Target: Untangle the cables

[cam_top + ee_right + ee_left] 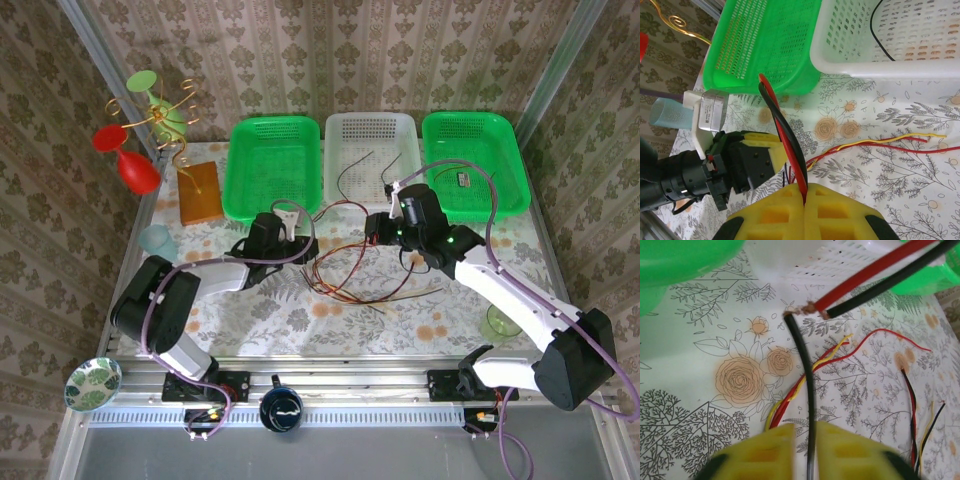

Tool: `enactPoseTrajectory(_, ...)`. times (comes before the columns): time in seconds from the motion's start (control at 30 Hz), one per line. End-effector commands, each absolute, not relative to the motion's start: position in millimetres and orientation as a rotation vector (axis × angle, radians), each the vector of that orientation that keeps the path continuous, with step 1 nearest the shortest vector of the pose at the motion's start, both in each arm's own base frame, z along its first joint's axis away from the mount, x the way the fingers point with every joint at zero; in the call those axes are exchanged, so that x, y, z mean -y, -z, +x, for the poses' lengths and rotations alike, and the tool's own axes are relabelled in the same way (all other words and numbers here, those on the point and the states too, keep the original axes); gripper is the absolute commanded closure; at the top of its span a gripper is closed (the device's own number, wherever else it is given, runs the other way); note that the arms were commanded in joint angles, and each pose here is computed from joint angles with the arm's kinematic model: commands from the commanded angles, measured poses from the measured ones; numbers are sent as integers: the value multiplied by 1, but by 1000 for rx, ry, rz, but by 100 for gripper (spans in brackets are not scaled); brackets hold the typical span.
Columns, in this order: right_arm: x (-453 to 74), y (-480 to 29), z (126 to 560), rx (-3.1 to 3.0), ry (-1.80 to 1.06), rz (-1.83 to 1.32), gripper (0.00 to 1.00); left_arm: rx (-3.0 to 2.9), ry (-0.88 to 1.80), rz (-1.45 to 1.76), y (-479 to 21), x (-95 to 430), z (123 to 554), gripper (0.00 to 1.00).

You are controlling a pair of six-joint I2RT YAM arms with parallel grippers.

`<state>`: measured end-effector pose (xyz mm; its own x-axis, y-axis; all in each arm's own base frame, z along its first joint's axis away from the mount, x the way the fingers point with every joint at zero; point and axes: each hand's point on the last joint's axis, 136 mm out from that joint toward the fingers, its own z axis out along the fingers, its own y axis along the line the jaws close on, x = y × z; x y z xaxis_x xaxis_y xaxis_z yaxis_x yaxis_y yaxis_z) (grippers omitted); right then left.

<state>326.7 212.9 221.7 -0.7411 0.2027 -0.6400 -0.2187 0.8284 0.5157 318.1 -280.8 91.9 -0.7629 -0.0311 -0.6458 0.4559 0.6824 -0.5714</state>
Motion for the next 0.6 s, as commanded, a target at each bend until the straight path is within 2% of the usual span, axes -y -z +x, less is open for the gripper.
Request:
enactPoseTrajectory(0.0,-212,-250,330,-2230,-758,-33,100,-2202,962,326,-103,283,329,100)
enactPoseTrajectory(0.57,-147,-346,328,-2002,-608,49,100,-2264,903,298,-91,273,323,100)
